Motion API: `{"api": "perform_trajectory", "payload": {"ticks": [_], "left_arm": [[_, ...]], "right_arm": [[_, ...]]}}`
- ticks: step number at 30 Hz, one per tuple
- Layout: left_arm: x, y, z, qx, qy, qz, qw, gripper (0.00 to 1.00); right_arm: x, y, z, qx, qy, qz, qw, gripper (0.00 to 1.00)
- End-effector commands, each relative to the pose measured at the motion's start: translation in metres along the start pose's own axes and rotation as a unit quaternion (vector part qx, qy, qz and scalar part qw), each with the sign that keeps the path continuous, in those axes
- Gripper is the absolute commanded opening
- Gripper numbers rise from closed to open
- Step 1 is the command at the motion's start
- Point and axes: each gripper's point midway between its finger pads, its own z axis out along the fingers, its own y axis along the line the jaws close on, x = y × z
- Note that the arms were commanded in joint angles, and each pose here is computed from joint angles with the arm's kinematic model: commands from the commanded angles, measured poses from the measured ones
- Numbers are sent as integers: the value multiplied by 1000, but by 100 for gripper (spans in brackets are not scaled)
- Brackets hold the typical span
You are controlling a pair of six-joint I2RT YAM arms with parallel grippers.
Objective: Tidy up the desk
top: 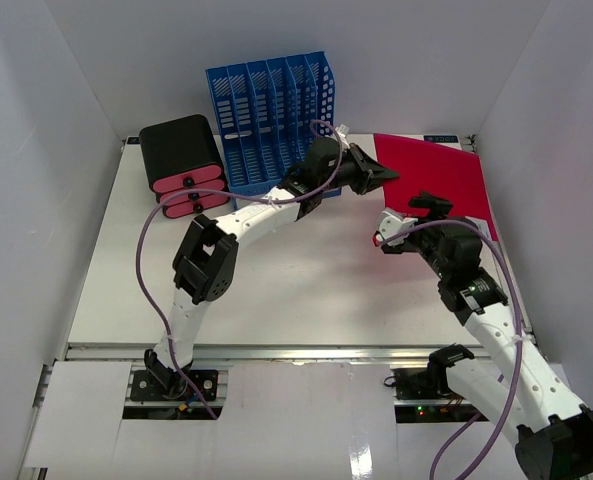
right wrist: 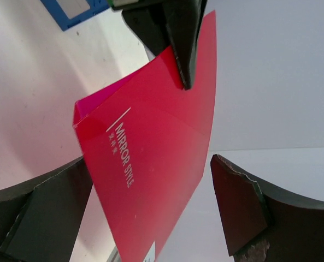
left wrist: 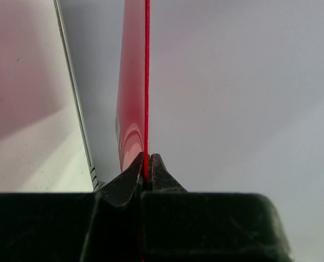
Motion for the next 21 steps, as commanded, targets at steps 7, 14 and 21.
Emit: {"api": "perform_trajectory", "payload": {"ticks": [7, 14, 21], "left_arm": [[-9, -59, -25, 57, -8, 14, 998, 0], [-12, -62, -32, 62, -9, 18, 998, 0], [-24, -81, -50, 75, -14, 46, 996, 53]], "right_arm": [[0, -27, 7, 76, 2, -35, 997, 39], [-9, -34, 11, 71, -12, -24, 997, 8], [-30, -38, 3, 39, -48, 21, 998, 8]]}}
